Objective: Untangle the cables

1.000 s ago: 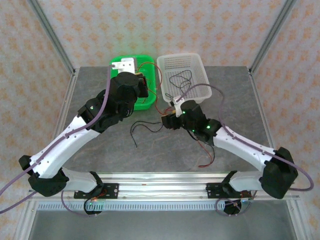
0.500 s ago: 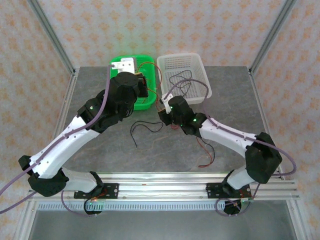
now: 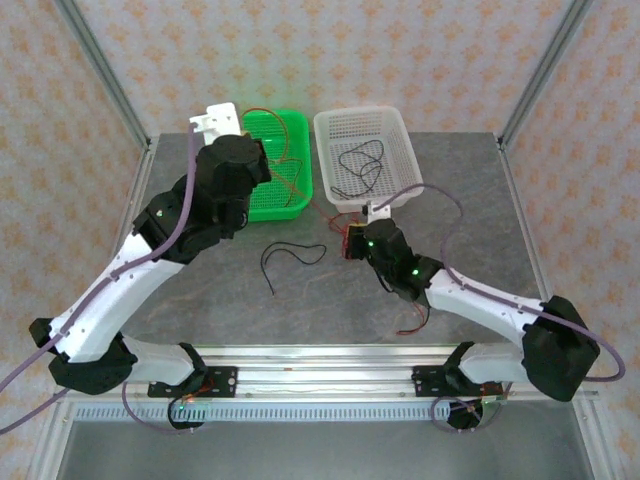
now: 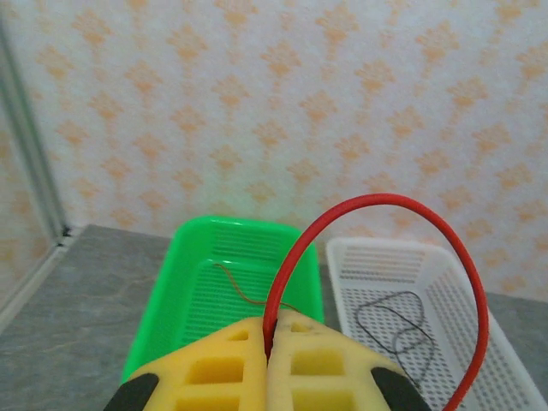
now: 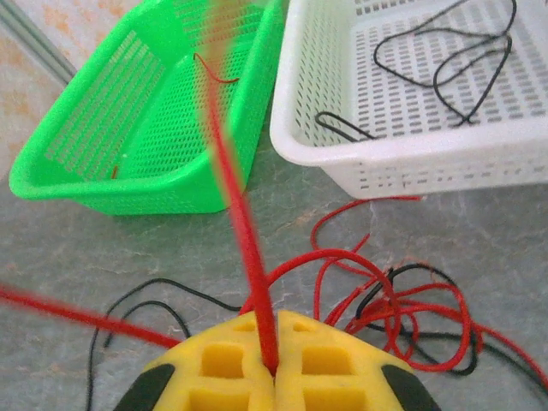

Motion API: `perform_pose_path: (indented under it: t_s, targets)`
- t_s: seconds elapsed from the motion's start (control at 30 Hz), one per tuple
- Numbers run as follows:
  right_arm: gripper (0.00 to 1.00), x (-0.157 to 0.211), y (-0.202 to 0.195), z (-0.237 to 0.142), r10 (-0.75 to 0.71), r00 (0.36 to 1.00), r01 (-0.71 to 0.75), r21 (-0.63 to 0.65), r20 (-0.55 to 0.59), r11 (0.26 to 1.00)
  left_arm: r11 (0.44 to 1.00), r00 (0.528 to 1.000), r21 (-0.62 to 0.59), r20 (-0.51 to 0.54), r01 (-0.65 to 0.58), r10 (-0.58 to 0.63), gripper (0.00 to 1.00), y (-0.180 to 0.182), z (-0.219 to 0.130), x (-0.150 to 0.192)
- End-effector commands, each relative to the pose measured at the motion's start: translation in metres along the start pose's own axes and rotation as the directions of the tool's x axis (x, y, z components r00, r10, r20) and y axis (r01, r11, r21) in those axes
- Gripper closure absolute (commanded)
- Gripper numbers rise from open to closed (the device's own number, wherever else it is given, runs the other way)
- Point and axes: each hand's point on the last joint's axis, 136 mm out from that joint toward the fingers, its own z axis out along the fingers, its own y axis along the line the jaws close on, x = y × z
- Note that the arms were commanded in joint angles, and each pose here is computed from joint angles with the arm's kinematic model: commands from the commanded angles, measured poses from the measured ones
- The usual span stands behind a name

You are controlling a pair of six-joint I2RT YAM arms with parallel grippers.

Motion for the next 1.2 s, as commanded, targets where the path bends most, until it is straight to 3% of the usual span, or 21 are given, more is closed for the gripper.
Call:
perform_pose_path:
  t_s: [0.0,0.3,0.33,0.5,0.6,0.93,1.17]
  targets:
    - [1.00,0.010,-0.032,0.001,0.133,0.991,-0.135,0.124,0.022,0.983,0.988,0.997,-0.153,0.076,-0.014,0.026,1.00,0.039,-0.010,-0.029]
    - [1.00,0.040,-0.080,0.008,0.309,0.951,-0.299,0.253,-0.001,0.920,0.976,0.993,-0.218,0.117,0.002,0.024,0.99,0.059,-0.014,-0.047]
    - [0.98,0.043,-0.082,0.008,0.323,0.946,-0.310,0.258,-0.006,0.915,0.975,0.992,-0.221,0.122,0.005,0.023,0.99,0.060,-0.015,-0.050]
    - [0.69,0.062,-0.089,0.009,0.377,0.926,-0.352,0.273,-0.040,0.895,0.977,0.990,-0.214,0.139,0.009,0.022,0.99,0.059,-0.015,-0.057]
    - [0.62,0.067,-0.091,0.008,0.394,0.918,-0.367,0.278,-0.046,0.887,0.981,0.990,-0.195,0.143,0.009,0.020,0.99,0.053,-0.013,-0.060]
    - [0.58,0.079,-0.098,0.001,0.428,0.902,-0.395,0.292,-0.054,0.871,0.985,0.984,-0.170,0.174,-0.007,0.037,0.99,0.034,-0.005,-0.077]
    - [0.49,0.082,-0.096,-0.003,0.426,0.902,-0.391,0.278,-0.077,0.878,0.967,0.969,-0.255,0.233,-0.021,0.083,0.98,0.032,0.000,-0.100]
